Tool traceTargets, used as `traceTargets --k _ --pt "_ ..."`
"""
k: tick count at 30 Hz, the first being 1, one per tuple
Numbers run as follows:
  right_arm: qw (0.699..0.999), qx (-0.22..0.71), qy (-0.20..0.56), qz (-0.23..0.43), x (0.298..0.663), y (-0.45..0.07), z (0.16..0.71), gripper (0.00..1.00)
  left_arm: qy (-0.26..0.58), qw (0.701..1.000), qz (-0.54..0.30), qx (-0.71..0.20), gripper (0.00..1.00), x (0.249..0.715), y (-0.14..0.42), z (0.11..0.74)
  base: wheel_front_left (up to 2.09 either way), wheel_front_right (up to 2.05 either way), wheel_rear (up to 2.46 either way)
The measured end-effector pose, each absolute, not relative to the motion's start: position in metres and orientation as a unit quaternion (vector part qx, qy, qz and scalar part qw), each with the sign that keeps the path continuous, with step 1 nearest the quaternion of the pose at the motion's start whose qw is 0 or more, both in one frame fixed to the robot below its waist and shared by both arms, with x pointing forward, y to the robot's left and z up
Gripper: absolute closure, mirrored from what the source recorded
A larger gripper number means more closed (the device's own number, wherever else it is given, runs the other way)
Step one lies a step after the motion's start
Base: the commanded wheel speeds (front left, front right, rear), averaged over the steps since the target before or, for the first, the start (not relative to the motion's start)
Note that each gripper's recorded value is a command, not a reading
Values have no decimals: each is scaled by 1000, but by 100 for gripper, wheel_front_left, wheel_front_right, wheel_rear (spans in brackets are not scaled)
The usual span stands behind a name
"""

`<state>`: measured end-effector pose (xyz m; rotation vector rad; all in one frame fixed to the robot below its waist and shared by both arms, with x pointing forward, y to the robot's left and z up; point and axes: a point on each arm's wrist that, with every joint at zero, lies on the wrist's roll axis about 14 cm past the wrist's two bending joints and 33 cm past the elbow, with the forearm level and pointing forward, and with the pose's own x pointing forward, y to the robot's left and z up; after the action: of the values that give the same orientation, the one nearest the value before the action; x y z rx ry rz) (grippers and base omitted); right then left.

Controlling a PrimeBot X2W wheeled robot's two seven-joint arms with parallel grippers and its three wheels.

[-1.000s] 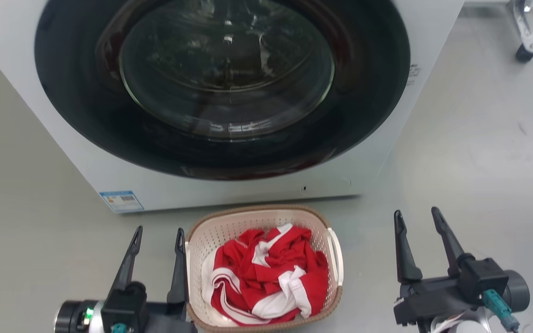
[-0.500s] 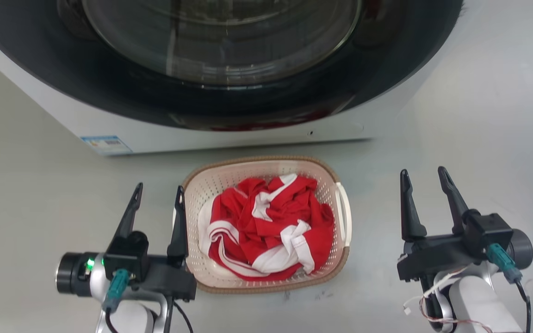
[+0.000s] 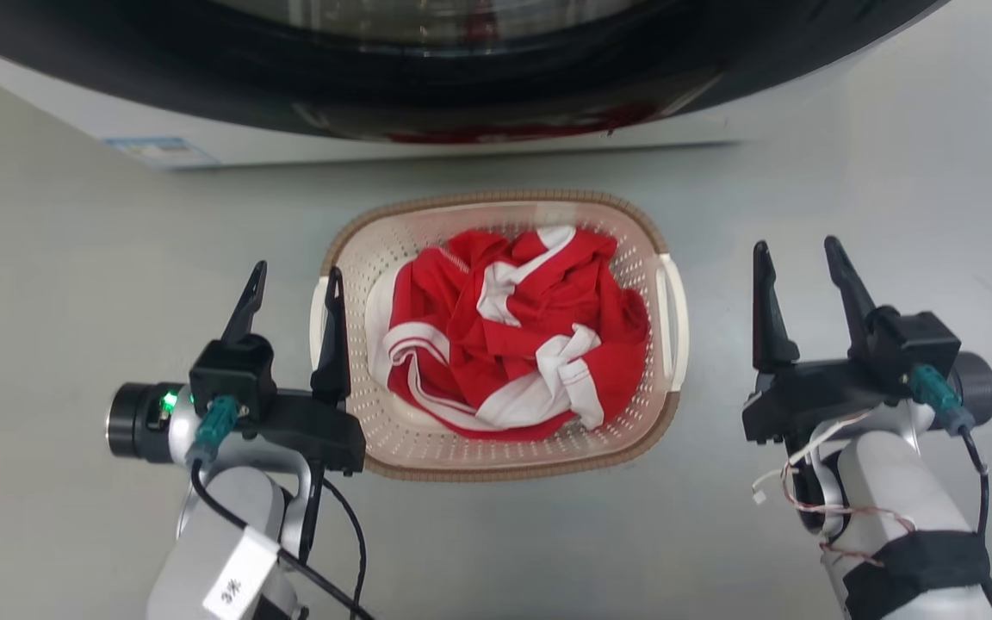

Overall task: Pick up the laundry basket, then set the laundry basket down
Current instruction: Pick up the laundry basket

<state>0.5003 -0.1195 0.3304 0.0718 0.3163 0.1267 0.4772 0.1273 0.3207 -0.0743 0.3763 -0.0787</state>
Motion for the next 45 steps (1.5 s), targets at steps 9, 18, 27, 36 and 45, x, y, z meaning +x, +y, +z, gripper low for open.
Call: traceTargets --k 9,18,27,36,45 --pt "976 40 194 86 522 -104 281 0 251 967 -33 -40 0 485 131 262 0 0 0" --pt "961 42 252 102 518 -92 221 0 325 944 -22 -47 0 471 135 201 0 0 0" --pt "949 43 288 119 509 -82 189 0 377 925 -16 -46 0 451 138 165 0 0 0" --pt "939 45 315 130 497 -76 172 0 401 914 -7 -53 0 446 140 150 0 0 0" --pt "928 51 347 124 485 -73 155 0 431 901 -19 -47 0 432 135 137 0 0 0"
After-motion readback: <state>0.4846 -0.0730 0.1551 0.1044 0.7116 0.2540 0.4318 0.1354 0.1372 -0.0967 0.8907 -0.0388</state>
